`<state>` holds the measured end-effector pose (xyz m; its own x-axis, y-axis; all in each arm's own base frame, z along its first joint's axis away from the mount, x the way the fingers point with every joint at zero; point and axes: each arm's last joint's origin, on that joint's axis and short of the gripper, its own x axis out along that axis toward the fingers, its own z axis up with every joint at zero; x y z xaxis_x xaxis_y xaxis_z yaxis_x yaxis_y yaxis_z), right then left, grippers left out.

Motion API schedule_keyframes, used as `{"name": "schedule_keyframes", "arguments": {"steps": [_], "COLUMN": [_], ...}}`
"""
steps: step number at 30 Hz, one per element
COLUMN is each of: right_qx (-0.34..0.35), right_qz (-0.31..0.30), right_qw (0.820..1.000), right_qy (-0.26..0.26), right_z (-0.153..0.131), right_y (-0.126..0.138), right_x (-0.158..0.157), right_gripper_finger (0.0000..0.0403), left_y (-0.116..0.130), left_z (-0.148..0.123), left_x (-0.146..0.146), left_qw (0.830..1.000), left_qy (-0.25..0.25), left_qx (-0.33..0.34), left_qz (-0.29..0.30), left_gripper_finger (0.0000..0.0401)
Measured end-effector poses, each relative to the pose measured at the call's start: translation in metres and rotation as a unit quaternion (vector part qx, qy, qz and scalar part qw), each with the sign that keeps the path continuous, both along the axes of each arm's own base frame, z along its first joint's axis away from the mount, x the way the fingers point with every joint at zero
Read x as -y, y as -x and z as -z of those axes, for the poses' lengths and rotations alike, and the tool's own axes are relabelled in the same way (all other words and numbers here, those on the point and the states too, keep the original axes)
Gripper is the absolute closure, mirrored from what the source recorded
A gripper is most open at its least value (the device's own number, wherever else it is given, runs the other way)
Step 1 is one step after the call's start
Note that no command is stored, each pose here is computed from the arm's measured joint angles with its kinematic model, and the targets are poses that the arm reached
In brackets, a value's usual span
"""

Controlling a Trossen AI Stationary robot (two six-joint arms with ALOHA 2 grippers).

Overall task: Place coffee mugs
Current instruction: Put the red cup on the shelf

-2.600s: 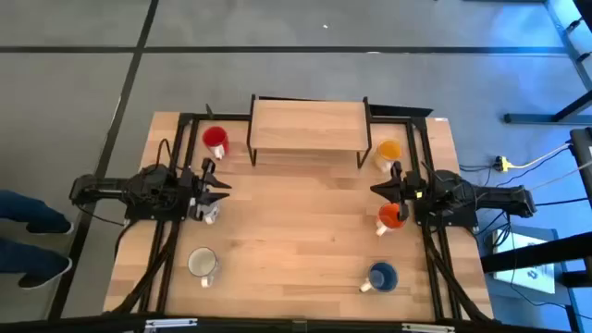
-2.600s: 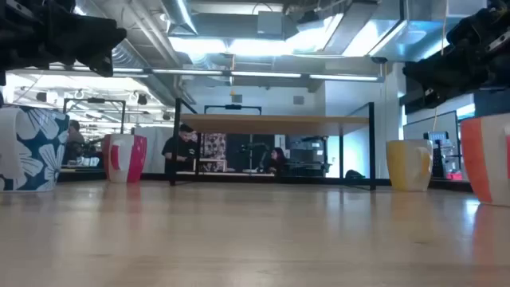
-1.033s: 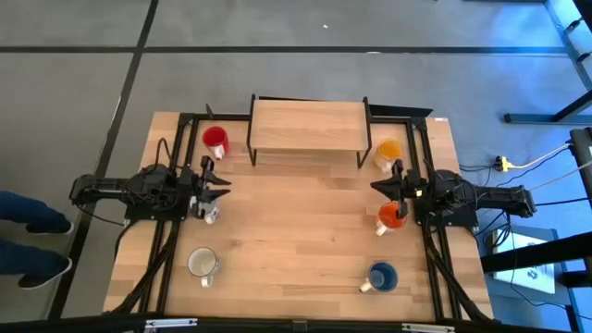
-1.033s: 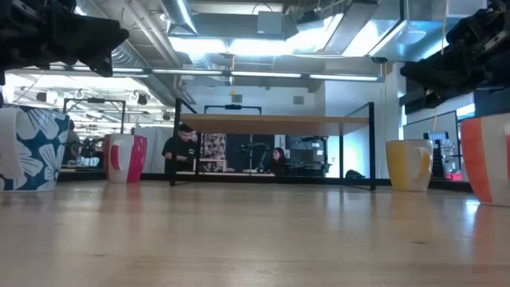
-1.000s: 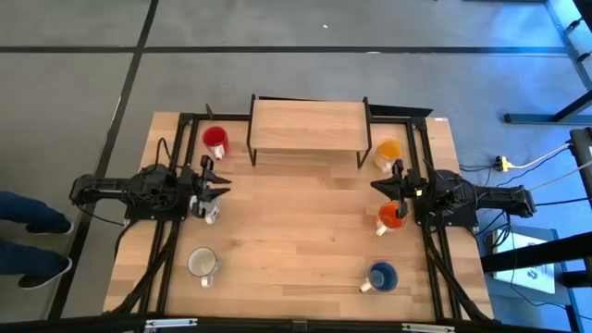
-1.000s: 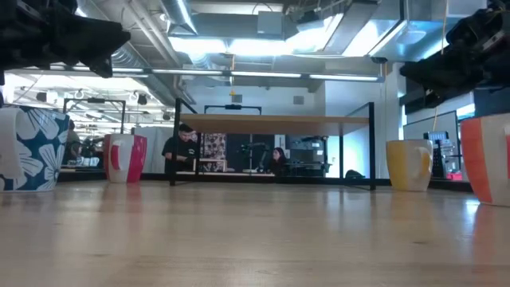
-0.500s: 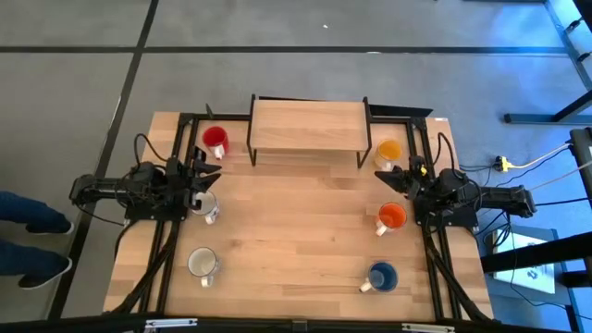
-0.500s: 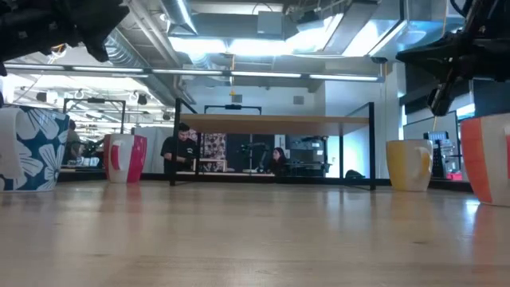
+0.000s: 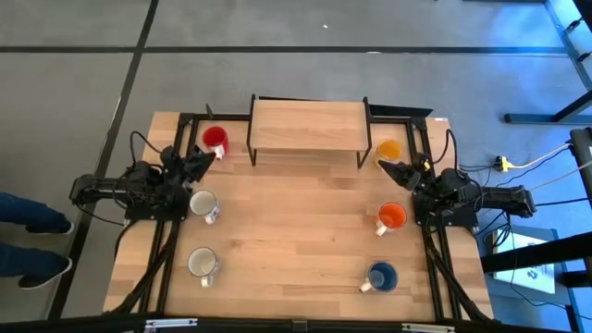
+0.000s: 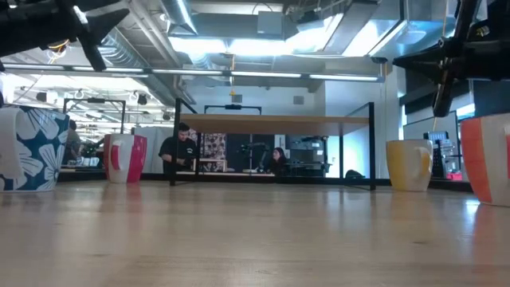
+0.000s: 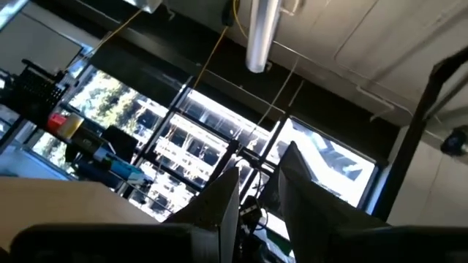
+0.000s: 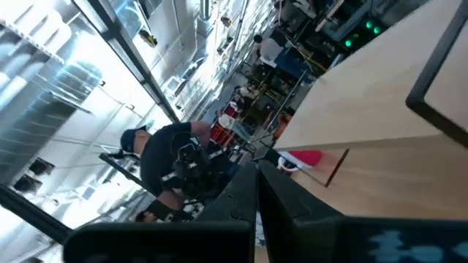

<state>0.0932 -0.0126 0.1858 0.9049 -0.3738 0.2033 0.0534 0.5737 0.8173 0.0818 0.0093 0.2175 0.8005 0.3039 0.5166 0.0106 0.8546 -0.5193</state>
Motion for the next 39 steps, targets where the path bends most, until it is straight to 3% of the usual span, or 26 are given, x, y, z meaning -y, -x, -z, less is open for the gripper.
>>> {"name": "schedule_keyframes", "arguments": {"steps": [7, 15, 20, 27, 39], "right_qx": [-0.021, -0.037, -0.04, -0.039, -0.034], "right_qz": [0.006, -0.008, -0.005, -0.015, -0.04], "right_qw": [0.998, 0.994, 0.992, 0.99, 0.989], "right_qy": [0.053, 0.104, 0.118, 0.131, 0.137], "right_z": [0.0, 0.0, -0.001, -0.001, -0.002], "right_y": [0.0, -0.001, -0.001, -0.001, -0.001], "right_x": [0.0, -0.002, -0.002, -0.002, -0.004], "right_gripper_finger": [0.0398, 0.0398, 0.0398, 0.0398, 0.0398], "left_y": [-0.006, -0.019, -0.027, -0.037, -0.062], "left_z": [-0.006, -0.024, -0.044, -0.091, -0.15], "left_x": [0.0, -0.003, -0.005, -0.007, -0.018], "left_qw": [0.999, 0.988, 0.974, 0.966, 0.92], "left_qy": [0.026, 0.061, 0.071, 0.079, 0.099], "left_qx": [-0.021, -0.135, -0.2, -0.222, -0.297], "left_qz": [0.012, -0.035, -0.074, -0.107, -0.236], "left_gripper_finger": [0.0307, 0.0307, 0.0307, 0.0307, 0.0307]}}
